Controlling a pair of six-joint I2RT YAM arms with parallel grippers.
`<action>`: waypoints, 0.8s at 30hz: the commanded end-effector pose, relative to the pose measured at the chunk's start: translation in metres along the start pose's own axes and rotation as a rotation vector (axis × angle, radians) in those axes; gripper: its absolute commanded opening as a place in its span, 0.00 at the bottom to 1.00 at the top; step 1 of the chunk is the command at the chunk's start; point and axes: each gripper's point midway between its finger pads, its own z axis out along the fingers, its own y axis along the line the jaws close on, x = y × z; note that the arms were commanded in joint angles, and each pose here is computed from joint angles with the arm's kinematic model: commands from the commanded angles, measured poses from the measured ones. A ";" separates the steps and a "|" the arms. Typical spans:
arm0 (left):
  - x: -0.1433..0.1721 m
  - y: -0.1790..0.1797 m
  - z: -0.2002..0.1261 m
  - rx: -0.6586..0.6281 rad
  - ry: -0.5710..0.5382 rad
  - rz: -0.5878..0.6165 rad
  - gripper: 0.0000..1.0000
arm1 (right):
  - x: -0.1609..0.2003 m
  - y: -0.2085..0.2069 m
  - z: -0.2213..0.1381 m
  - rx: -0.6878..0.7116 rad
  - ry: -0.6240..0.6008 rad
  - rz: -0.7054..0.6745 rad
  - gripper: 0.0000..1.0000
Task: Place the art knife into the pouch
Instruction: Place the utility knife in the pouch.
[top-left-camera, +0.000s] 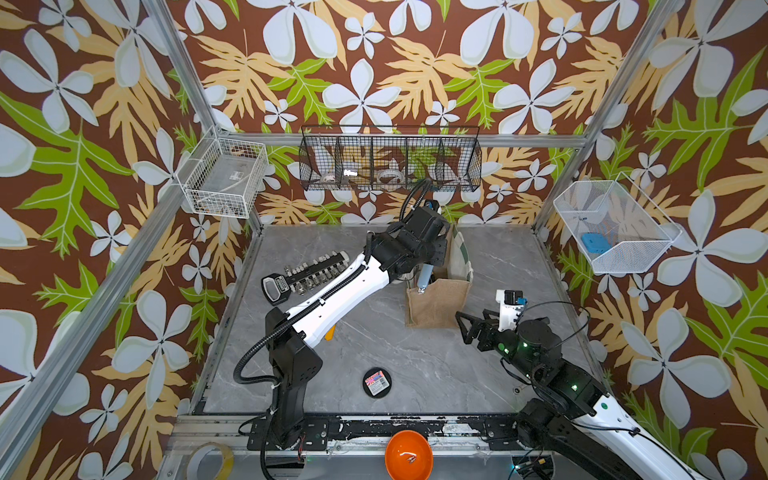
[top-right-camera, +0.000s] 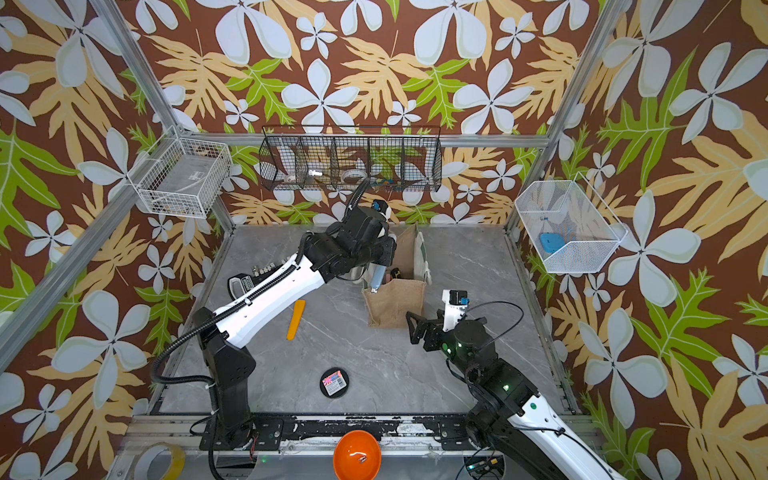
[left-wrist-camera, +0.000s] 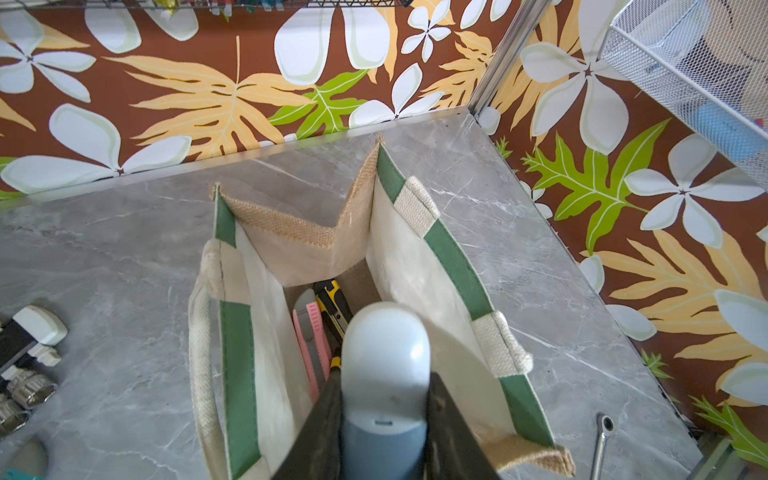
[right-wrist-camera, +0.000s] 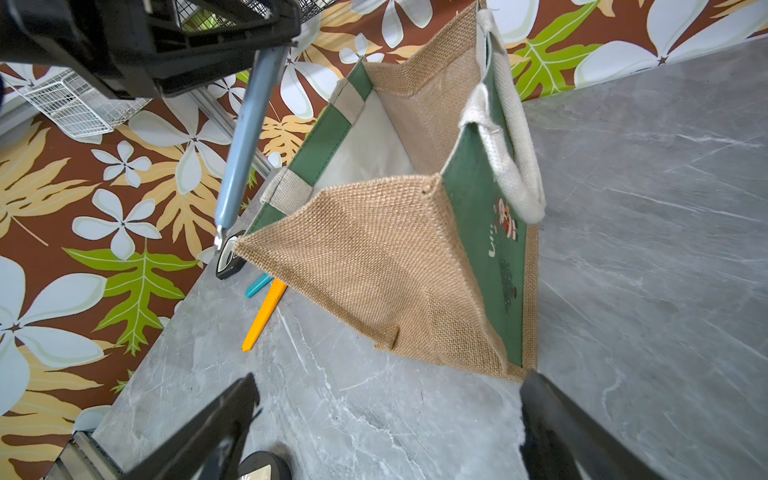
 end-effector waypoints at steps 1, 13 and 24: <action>-0.011 0.002 0.008 -0.036 -0.023 0.057 0.21 | -0.001 -0.001 0.000 0.007 -0.008 0.014 0.98; -0.010 0.014 0.060 -0.110 -0.020 0.124 0.25 | 0.003 -0.005 -0.004 0.012 -0.009 0.023 0.99; 0.036 0.026 0.097 -0.102 0.102 0.123 0.25 | 0.008 -0.006 0.003 0.015 0.008 0.016 0.99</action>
